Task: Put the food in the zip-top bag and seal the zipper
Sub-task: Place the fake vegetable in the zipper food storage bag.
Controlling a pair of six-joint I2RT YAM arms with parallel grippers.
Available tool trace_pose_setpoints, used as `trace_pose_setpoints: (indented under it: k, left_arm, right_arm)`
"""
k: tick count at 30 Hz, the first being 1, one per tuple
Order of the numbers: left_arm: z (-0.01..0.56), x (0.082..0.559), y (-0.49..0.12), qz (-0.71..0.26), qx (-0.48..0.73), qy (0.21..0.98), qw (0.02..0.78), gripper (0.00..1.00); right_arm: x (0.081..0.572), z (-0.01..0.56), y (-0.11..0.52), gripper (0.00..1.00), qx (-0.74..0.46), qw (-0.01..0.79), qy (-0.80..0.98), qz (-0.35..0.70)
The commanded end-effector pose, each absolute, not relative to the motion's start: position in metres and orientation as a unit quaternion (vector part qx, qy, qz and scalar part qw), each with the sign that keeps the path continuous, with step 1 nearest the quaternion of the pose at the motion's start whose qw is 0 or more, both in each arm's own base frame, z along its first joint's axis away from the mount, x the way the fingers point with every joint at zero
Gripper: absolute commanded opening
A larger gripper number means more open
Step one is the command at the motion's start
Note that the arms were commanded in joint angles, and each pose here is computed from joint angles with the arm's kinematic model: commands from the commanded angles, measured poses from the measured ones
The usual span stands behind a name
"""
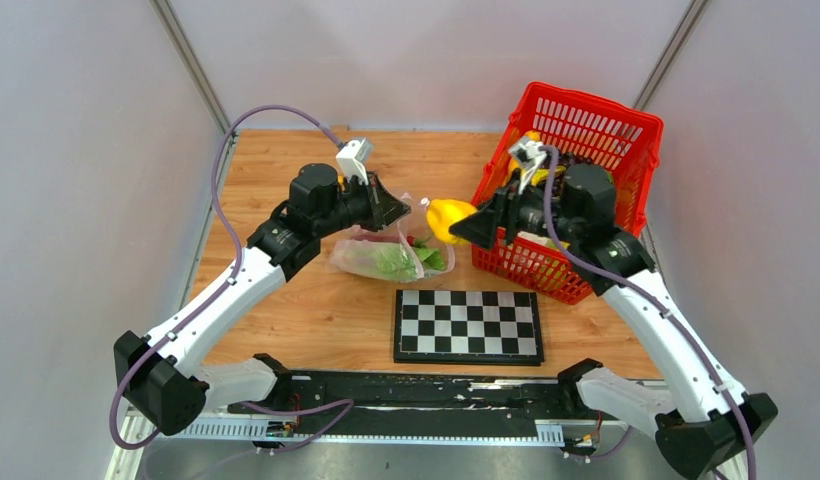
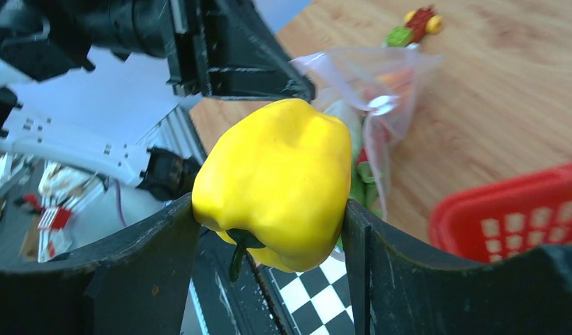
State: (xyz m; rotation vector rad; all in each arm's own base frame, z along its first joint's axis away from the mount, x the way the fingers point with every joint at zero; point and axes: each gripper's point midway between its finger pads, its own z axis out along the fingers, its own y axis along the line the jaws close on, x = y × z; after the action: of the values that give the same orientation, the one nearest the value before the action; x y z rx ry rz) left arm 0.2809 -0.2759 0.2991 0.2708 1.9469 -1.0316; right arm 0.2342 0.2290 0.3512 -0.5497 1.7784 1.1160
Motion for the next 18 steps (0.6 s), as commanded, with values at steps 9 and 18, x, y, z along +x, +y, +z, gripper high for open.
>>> trace_pose_setpoints:
  k: [9,18]
  left_arm:
    - [0.352,0.271,-0.280,-0.458,0.140,0.732,0.486,0.00]
    - [0.366,0.261,-0.288,-0.488,0.166,0.711,0.479,0.00]
  right_arm:
    - [0.234,0.308,0.281,0.25,-0.316,0.420,0.720,0.454]
    - [0.247,0.298,0.291,0.27,-0.327,0.432,0.719,0.436]
